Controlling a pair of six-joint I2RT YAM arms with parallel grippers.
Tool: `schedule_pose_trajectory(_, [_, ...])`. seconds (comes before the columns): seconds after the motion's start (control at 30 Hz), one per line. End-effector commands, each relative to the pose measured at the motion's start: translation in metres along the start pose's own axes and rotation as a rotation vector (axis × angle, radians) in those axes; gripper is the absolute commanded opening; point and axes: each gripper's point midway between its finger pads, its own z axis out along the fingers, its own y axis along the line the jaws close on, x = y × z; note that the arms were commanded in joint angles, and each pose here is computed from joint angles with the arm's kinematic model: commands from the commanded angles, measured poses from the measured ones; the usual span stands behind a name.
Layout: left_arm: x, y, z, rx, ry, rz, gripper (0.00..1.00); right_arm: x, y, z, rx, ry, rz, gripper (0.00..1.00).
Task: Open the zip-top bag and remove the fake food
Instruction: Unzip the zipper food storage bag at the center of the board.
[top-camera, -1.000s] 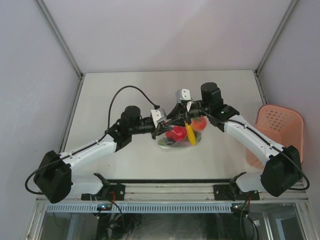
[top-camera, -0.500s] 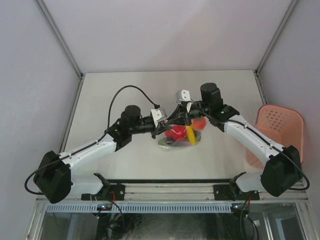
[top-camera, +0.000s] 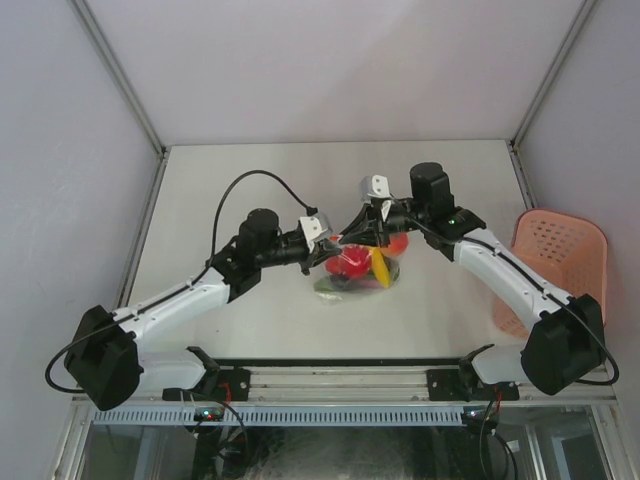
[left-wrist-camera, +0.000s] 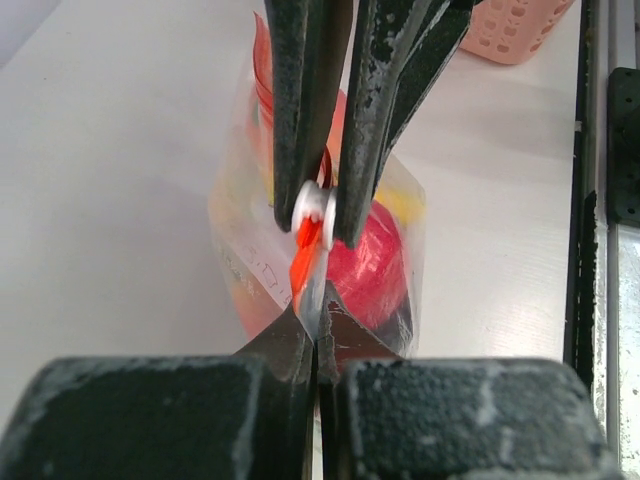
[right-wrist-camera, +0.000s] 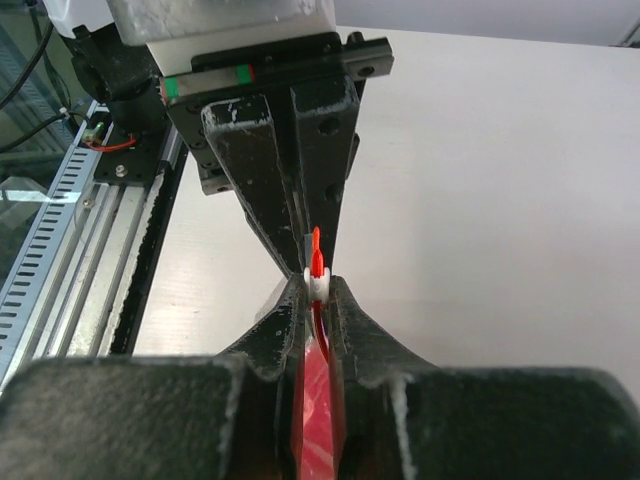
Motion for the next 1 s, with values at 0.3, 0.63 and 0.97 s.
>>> schedule_pose_trajectory(0.3, [-0.051, 0.018, -0.020, -0.078, -0.106, 0.096, 0.00, -0.008, -0.010, -0.020, 0.061, -0.004, -0.055, 0.00])
schedule_pose_trajectory(0.63, [-0.053, 0.020, -0.025, -0.083, -0.105, 0.110, 0.00, -0.010, -0.016, -0.030, 0.097, -0.006, -0.057, 0.00])
schedule_pose_trajectory(0.97, [-0.056, 0.026, -0.032, -0.117, -0.112, 0.124, 0.00, -0.009, -0.019, -0.038, 0.111, -0.006, -0.054, 0.00])
